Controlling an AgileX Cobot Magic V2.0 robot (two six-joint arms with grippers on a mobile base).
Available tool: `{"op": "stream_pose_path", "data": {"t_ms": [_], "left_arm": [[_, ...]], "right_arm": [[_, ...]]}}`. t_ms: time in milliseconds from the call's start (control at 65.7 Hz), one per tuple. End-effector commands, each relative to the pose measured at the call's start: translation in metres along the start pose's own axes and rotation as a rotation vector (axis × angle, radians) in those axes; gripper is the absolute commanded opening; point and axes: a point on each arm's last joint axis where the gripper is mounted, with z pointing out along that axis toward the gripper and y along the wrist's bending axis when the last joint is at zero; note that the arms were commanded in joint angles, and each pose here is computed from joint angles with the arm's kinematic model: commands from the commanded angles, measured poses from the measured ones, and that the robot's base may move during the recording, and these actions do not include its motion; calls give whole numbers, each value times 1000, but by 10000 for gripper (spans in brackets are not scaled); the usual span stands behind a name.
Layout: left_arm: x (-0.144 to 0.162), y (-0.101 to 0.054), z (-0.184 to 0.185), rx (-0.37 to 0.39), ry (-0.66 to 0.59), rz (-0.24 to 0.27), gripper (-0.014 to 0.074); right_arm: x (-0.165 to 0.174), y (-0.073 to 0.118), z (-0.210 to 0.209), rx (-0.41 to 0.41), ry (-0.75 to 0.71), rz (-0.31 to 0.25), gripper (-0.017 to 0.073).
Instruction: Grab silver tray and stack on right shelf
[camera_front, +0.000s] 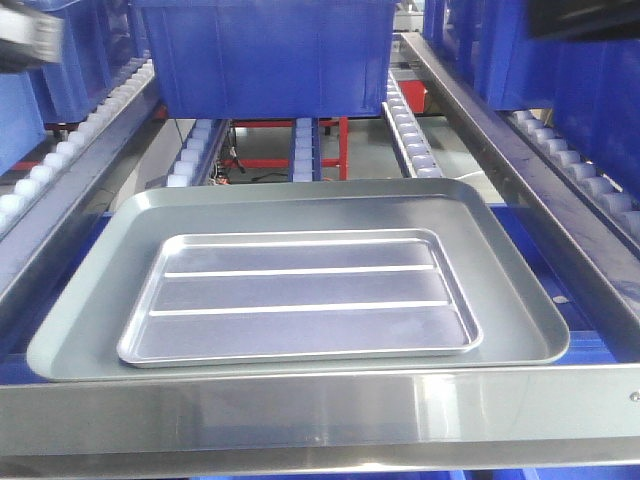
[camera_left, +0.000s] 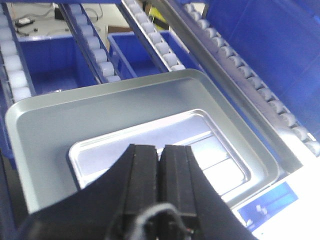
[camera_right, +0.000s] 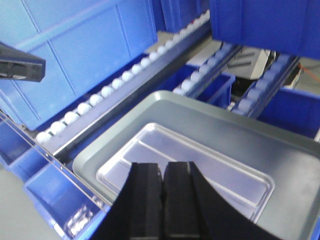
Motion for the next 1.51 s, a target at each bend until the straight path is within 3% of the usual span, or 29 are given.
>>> {"op": "stream_pose_path", "data": {"t_ms": [0, 213, 761, 837, 914, 1035, 1172, 1340, 1401, 1492], "left_arm": [[-14, -5, -21, 52, -162, 10, -100], [-20, -6, -60, 73, -309, 11, -100], [-20, -6, -60, 73, -309, 11, -100], [-20, -6, -60, 73, -309, 11, -100], [-20, -6, -60, 73, -309, 11, -100], [-20, -6, -60, 73, -309, 11, -100], [-20, -6, -60, 73, -309, 11, -100], [-20, -6, -60, 73, -309, 11, -100], [-20, -6, -60, 73, -309, 11, -100], [-20, -6, -60, 73, -309, 11, -100]], "right_arm": [[-16, 7, -13, -64, -132, -26, 60], [-22, 9, -28, -75, -207, -33, 60], [-13, 7, -27, -63, -175, -31, 60], [-6, 3, -30, -20, -146, -23, 60], [0, -2, -39, 31, -145, 23, 60], [7, -12, -58, 160, -215, -120, 60], [24, -24, -75, 348, -304, -68, 60], [52, -35, -92, 612, -393, -91, 60], [60, -35, -96, 668, -422, -103, 60], [69, -39, -93, 690, -417, -101, 60]]}}
